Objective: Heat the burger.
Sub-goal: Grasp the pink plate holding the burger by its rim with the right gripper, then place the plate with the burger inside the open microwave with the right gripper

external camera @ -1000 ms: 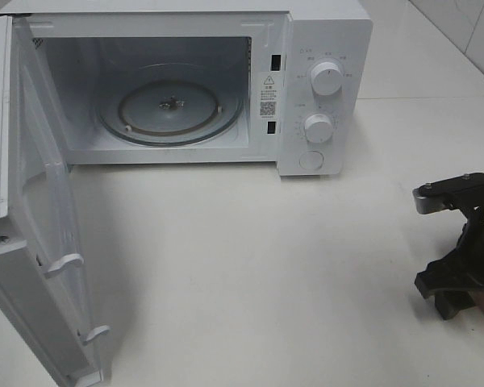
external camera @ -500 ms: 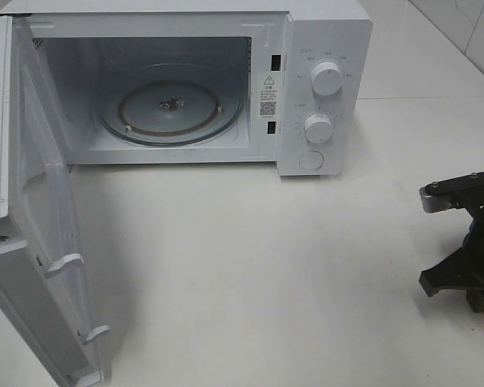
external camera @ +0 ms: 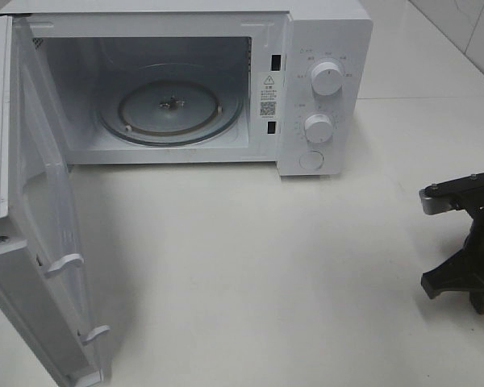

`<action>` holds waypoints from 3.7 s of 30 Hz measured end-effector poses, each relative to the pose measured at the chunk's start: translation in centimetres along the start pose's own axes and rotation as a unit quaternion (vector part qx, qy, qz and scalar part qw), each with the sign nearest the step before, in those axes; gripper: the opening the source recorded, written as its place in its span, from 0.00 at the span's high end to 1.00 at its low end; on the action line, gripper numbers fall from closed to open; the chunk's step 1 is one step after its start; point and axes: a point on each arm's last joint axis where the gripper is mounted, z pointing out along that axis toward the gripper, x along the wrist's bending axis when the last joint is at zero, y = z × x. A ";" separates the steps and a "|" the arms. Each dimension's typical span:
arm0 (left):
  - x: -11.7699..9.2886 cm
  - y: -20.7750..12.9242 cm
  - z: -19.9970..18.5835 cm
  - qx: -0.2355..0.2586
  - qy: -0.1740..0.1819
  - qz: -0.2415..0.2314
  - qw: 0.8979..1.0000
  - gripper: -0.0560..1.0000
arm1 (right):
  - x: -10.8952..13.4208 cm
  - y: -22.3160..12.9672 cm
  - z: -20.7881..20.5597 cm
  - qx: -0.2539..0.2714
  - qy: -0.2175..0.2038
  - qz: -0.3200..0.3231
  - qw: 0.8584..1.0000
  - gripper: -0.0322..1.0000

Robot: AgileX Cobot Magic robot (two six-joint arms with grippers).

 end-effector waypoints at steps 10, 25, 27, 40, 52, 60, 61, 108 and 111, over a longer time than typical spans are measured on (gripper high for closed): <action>0.0 0.0 0.0 0.000 0.000 0.000 1.000 0.03 | 0.2 -0.3 -1.3 -0.001 -0.049 0.012 0.999 0.94; 0.0 0.0 0.0 0.000 0.000 0.000 1.000 0.03 | 0.3 -0.8 -3.0 -0.015 -0.099 0.016 0.995 0.94; 0.0 0.0 0.0 0.000 0.000 0.000 1.000 0.03 | 0.6 -0.9 -3.1 -0.016 -0.106 0.011 0.994 0.94; 0.0 0.0 0.0 0.000 0.000 0.000 1.000 0.03 | 2.2 -1.3 -3.8 -0.023 -0.154 -0.028 0.987 0.94; 0.0 0.0 0.0 0.000 0.000 0.000 1.000 0.03 | 4.1 -1.9 -5.3 -0.053 -0.160 -0.072 0.983 0.94; 0.0 0.0 0.0 0.000 0.000 0.000 1.000 0.03 | 4.8 -3.0 -6.0 -0.063 -0.166 -0.097 0.979 0.94; 0.0 0.0 0.0 0.000 0.000 0.000 1.000 0.03 | 5.0 -3.6 -6.0 -0.064 -0.166 -0.107 0.978 0.94; 0.0 0.0 0.0 0.000 0.000 0.000 1.000 0.03 | 11.8 -11.3 -8.3 -0.149 -0.175 -0.344 0.910 0.92; 0.0 0.0 0.0 0.000 0.000 0.000 1.000 0.03 | 12.1 -11.6 -8.4 -0.156 -0.175 -0.358 0.904 0.92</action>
